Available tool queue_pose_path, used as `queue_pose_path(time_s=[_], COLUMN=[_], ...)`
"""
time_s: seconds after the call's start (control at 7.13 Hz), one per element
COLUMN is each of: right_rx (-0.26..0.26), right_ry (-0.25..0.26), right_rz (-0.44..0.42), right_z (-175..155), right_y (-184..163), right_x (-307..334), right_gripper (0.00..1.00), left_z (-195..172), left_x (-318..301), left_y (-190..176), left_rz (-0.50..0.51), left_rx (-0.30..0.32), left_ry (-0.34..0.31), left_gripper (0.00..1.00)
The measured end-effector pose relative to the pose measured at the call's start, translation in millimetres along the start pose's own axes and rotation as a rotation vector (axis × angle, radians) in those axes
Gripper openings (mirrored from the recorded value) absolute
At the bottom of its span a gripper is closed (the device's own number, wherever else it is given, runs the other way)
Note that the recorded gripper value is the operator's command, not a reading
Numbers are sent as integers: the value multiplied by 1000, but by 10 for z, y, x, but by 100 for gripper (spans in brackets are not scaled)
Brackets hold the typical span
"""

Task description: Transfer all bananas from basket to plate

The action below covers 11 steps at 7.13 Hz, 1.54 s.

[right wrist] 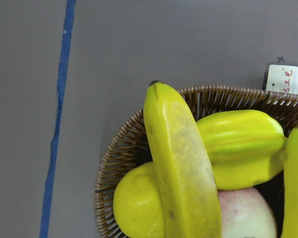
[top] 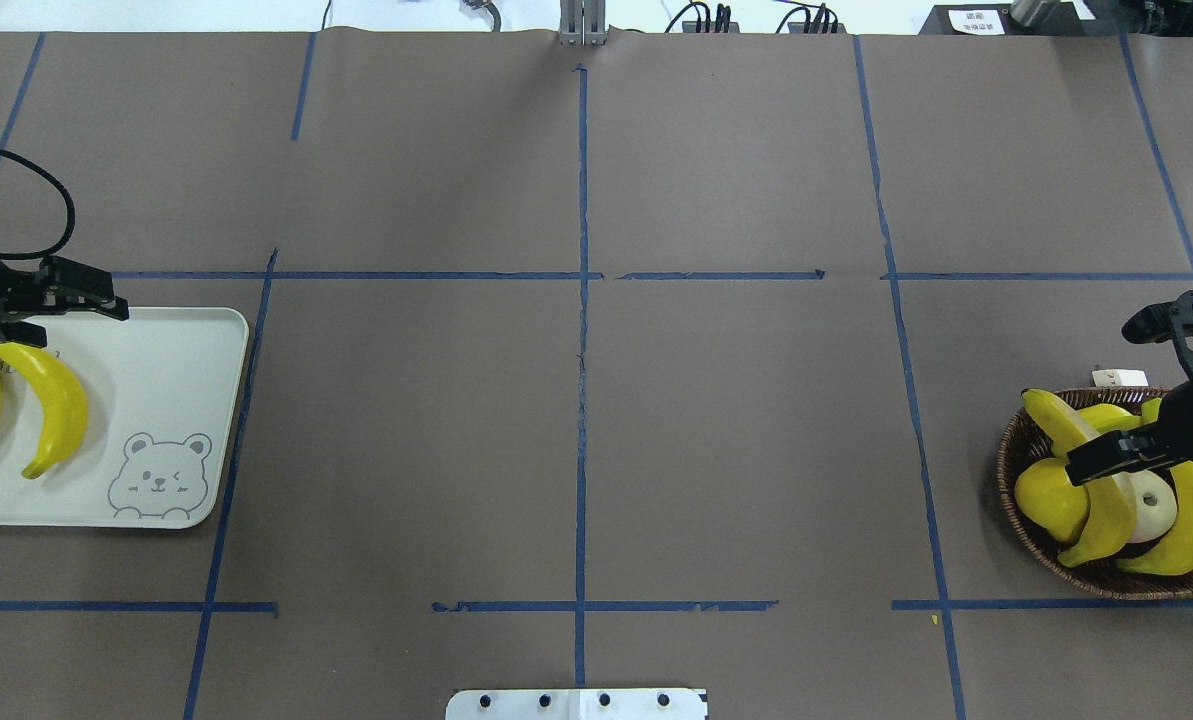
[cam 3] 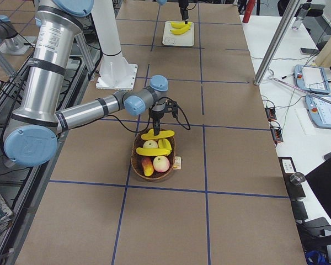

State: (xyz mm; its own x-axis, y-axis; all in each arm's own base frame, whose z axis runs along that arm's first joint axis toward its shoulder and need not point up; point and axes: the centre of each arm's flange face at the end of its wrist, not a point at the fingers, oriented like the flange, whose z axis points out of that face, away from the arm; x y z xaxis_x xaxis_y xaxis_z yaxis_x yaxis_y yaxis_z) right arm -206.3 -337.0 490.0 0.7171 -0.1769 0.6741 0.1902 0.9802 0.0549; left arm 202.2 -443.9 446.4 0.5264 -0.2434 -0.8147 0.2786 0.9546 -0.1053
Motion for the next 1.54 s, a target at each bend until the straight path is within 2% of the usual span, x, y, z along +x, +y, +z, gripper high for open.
queue_pose_path(time_s=[0.56, 1.26, 1.4, 1.54], right_rx=[-76, -119, -122, -123], right_ry=[-9, -26, -25, -25], right_rz=[-107, -124, -122, -121], right_z=[264, 399, 421, 431], right_y=[38, 55, 46, 35], right_x=[136, 216, 224, 222], right_gripper=[100, 99, 88, 60], left_z=[-49, -52, -51, -50], left_x=[32, 25, 21, 15], left_y=[25, 31, 32, 34], left_rz=[6, 6, 6, 5], left_rx=[3, 2, 2, 1], left_ry=[8, 9, 8, 8], left_gripper=[99, 99, 99, 99])
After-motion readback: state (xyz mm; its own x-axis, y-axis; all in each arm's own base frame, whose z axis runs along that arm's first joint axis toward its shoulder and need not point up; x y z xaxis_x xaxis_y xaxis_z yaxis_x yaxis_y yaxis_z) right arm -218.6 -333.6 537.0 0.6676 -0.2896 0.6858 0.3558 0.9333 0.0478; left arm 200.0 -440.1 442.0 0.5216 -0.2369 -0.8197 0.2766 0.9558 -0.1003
